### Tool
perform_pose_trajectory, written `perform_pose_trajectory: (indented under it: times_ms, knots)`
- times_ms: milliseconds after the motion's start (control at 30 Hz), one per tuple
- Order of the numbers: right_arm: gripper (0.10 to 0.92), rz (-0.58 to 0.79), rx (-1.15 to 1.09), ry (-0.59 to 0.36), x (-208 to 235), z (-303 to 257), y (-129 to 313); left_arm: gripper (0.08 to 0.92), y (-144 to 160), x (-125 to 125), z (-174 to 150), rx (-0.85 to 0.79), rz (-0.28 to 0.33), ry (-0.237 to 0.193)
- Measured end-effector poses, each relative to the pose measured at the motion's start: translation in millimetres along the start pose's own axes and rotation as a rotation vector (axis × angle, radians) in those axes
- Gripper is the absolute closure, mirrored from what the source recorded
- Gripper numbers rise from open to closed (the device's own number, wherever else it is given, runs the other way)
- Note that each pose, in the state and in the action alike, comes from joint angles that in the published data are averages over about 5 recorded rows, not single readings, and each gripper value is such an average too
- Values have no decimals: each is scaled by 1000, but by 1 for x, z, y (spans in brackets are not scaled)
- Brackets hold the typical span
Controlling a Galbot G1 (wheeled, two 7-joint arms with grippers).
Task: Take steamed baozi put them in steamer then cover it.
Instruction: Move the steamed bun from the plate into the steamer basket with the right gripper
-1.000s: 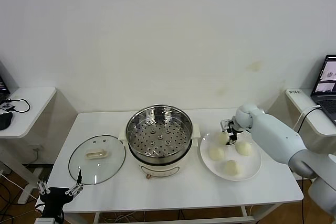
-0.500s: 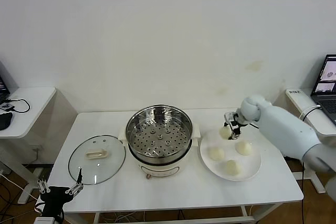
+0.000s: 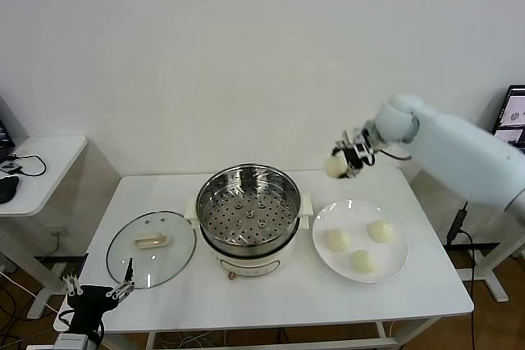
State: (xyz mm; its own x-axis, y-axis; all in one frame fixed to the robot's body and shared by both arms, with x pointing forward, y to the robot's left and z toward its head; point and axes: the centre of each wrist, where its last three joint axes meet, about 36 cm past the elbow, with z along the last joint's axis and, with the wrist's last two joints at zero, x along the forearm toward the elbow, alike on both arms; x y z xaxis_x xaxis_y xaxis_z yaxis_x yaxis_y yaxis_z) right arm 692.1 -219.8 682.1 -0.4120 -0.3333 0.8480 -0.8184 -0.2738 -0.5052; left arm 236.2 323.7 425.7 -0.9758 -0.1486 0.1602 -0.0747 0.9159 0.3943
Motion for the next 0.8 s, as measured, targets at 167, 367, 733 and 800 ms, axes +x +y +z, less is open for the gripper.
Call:
perform_pose_trajectory:
  times_ms: [167, 367, 733, 800]
  knots:
    - [361, 4, 89, -60, -6, -50, -23, 177, 4, -3, -2, -4, 3, -2]
    - [361, -18, 239, -91, -29, -104, -37, 177, 10, -5, -1, -11, 1, -2]
    - [357, -93, 542, -70, -86, -162, -29, 177, 13, -2, 0, -8, -9, 6]
    - [354, -103, 586, -63, -95, -165, -27, 177, 13, -2, 0, -7, -12, 9]
